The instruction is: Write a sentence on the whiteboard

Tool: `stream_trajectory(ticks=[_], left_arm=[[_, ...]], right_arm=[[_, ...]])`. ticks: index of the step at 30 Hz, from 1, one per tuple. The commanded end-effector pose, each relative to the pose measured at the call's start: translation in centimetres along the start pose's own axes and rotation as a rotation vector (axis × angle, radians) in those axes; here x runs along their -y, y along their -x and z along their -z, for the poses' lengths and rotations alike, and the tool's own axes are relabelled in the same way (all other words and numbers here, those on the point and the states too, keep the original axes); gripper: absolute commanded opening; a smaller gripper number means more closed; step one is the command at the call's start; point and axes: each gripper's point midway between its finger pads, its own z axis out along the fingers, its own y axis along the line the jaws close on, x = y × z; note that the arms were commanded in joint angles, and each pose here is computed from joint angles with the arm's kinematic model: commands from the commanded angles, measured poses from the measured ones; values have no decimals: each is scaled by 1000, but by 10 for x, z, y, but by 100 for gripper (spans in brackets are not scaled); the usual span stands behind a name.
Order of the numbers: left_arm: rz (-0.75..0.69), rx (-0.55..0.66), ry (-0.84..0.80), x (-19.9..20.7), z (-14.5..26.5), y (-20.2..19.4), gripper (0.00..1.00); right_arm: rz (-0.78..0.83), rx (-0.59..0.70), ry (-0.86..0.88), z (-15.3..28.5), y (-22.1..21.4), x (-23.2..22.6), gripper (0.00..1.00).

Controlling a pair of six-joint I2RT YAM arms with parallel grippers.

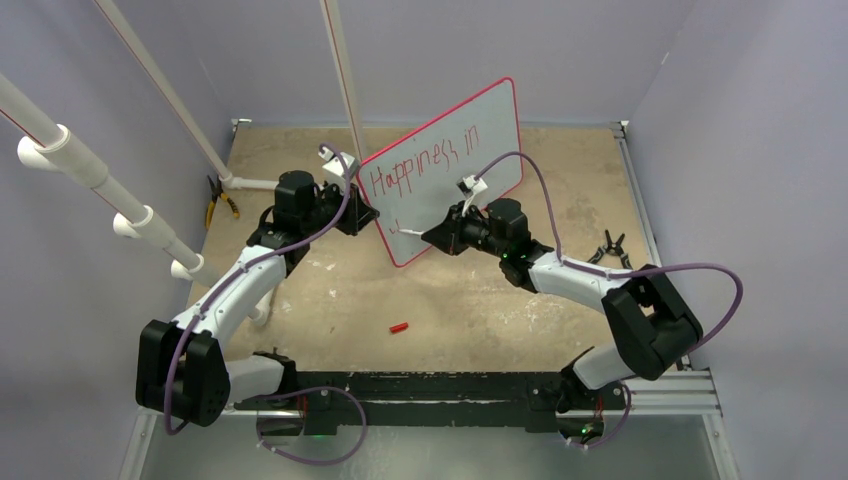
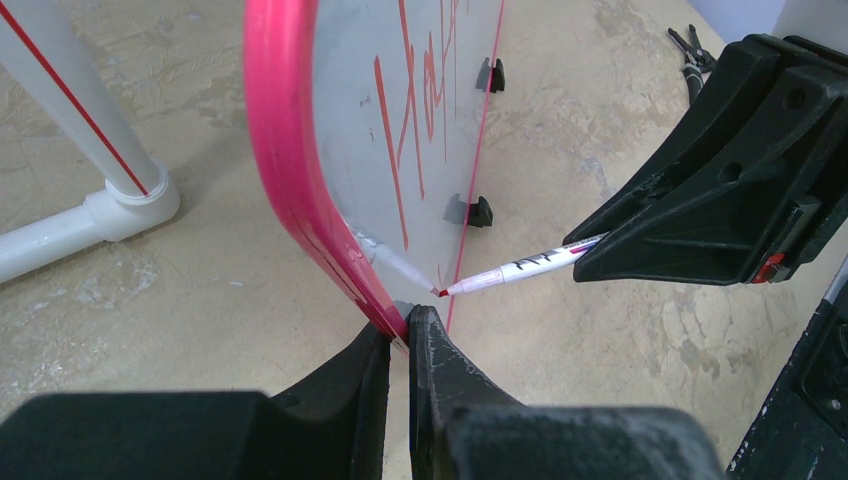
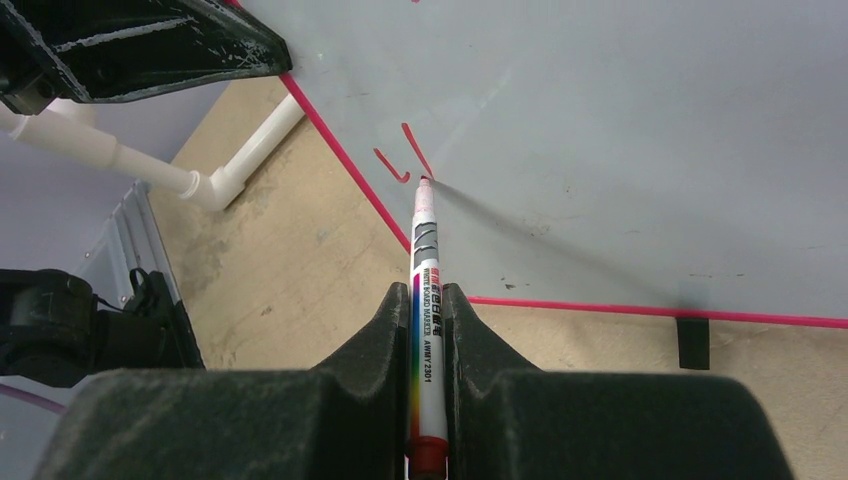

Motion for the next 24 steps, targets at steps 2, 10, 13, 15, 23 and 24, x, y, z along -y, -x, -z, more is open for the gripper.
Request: stream_trajectory(ticks=[2, 10, 13, 15, 23, 24], left_arm=[[-26, -27, -23, 6, -2, -6, 0], [-29, -23, -24, 6, -1, -5, 0], [-29, -22, -24, 6, -2, -4, 0], [-28, -23, -24, 6, -1, -5, 0], [-27, -26, -24, 6, -2, -5, 0], [-26, -27, -23, 5, -2, -6, 0]], right_arm=[[22, 91, 1, 1, 31, -8, 0], [24, 65, -16, -1, 20, -1, 0], [9, 49, -24, 1, 9, 4, 0], [-12, 33, -16, 2, 0, 4, 0], [-52, -19, -5, 5, -27, 8, 0], [-54, -24, -4, 5, -29, 9, 0]])
